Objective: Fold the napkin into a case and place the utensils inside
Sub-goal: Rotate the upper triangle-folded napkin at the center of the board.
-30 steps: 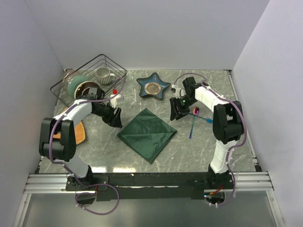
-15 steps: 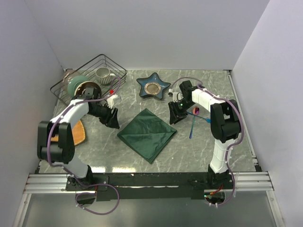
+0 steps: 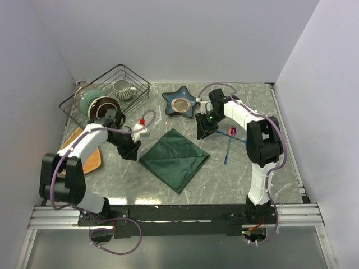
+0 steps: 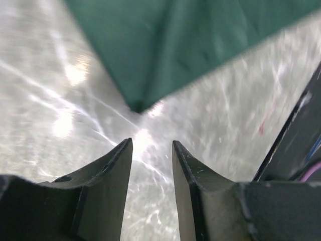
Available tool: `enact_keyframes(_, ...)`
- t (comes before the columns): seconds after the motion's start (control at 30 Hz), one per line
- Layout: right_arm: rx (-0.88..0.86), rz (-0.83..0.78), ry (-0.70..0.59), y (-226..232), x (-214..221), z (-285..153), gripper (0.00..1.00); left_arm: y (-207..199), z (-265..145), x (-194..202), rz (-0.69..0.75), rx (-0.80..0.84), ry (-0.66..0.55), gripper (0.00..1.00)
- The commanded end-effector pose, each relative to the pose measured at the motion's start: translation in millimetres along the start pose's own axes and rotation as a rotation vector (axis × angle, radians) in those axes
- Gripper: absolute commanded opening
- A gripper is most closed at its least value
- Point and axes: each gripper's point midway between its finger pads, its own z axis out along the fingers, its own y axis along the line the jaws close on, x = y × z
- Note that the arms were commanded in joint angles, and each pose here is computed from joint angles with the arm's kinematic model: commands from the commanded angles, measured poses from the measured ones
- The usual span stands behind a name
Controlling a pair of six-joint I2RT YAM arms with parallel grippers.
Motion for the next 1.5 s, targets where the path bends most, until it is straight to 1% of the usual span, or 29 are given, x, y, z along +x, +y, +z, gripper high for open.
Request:
enact_keyframes(0.0, -0.010, -0.010, 0.015, 9, -2, 12, 0.42, -33, 2, 33, 0.237, 0.045, 0.114, 0.43)
enact_keyframes(0.03, -0.013, -0.013, 0.016, 10, -2, 14, 0.42, -36, 8, 34, 0.285, 0.032, 0.135, 0.43)
enact_keyframes(0.07, -0.017, -0.003, 0.030, 9, 4, 17, 0.41, -39, 10, 35, 0.303, 0.021, 0.138, 0.43)
enact_keyframes(0.1, -0.021, 0.002, 0.037, 10, 7, 19, 0.41, -44, 17, 43, 0.303, 0.026, 0.153, 0.43)
enact_keyframes(0.17, -0.027, 0.016, 0.061, 9, 16, 22, 0.40, -42, 26, 37, 0.308, -0.008, 0.135, 0.43)
enact_keyframes(0.23, -0.029, 0.021, 0.077, 9, 26, 22, 0.40, -37, 32, 30, 0.279, -0.038, 0.109, 0.43)
enact_keyframes(0.3, -0.040, 0.024, 0.079, 12, 32, 21, 0.39, -34, 37, 29, 0.235, -0.043, 0.111, 0.43)
enact_keyframes(0.43, -0.072, 0.060, 0.126, 17, 57, 24, 0.38, -18, 46, 19, 0.197, -0.094, 0.086, 0.43)
enact_keyframes(0.57, -0.118, 0.103, 0.141, 29, 75, 21, 0.36, -4, 57, 9, 0.154, -0.120, 0.063, 0.43)
enact_keyframes(0.73, -0.187, 0.169, 0.171, 45, 107, 19, 0.36, 12, 65, -8, 0.138, -0.143, 0.022, 0.43)
enact_keyframes(0.87, -0.216, 0.164, 0.159, 59, 123, 16, 0.37, 36, 76, -19, 0.114, -0.149, 0.008, 0.43)
enact_keyframes(0.93, -0.227, 0.184, 0.168, 67, 132, 18, 0.39, 53, 74, -39, 0.107, -0.164, -0.038, 0.44)
enact_keyframes(0.97, -0.247, 0.199, 0.165, 74, 132, 17, 0.40, 59, 81, -39, 0.090, -0.151, -0.033, 0.44)
enact_keyframes(1.0, -0.262, 0.198, 0.144, 77, 129, 19, 0.43, 70, 77, -55, 0.095, -0.167, -0.061, 0.44)
enact_keyframes(1.07, -0.279, 0.233, 0.138, 83, 130, 19, 0.47, 78, 85, -65, 0.089, -0.152, -0.082, 0.44)
enact_keyframes(1.1, -0.285, 0.229, 0.123, 84, 127, 19, 0.54, 86, 83, -79, 0.090, -0.164, -0.107, 0.44)
enact_keyframes(1.13, -0.285, 0.229, 0.116, 85, 124, 17, 0.57, 89, 89, -80, 0.077, -0.151, -0.104, 0.44)
enact_keyframes(1.17, -0.265, 0.213, 0.108, 81, 122, 14, 0.60, 95, 84, -92, 0.069, -0.166, -0.118, 0.45)
enact_keyframes(1.2, -0.251, 0.212, 0.119, 80, 121, 8, 0.64, 103, 79, -92, 0.046, -0.177, -0.124, 0.45)
enact_keyframes(1.27, -0.223, 0.181, 0.088, 69, 117, -7, 0.65, 105, 61, -96, 0.028, -0.169, -0.159, 0.46)
enact_keyframes(1.3, -0.191, 0.175, 0.094, 64, 116, -15, 0.65, 111, 47, -92, 0.011, -0.183, -0.179, 0.47)
enact_keyframes(1.33, -0.177, 0.113, 0.075, 59, 112, -23, 0.65, 106, 25, -100, 0.035, -0.208, -0.219, 0.47)
enact_keyframes(1.37, -0.158, 0.110, 0.077, 54, 111, -31, 0.65, 96, 19, -87, 0.054, -0.192, -0.200, 0.47)
enact_keyframes(1.4, -0.117, 0.067, 0.039, 49, 95, -40, 0.65, 81, 13, -84, 0.090, -0.172, -0.191, 0.48)
enact_keyframes(1.43, -0.094, 0.022, 0.012, 46, 86, -45, 0.65, 63, -6, -90, 0.155, -0.187, -0.212, 0.48)
enact_keyframes(1.47, -0.076, -0.004, -0.009, 44, 77, -49, 0.65, 39, 2, -79, 0.204, -0.146, -0.181, 0.48)
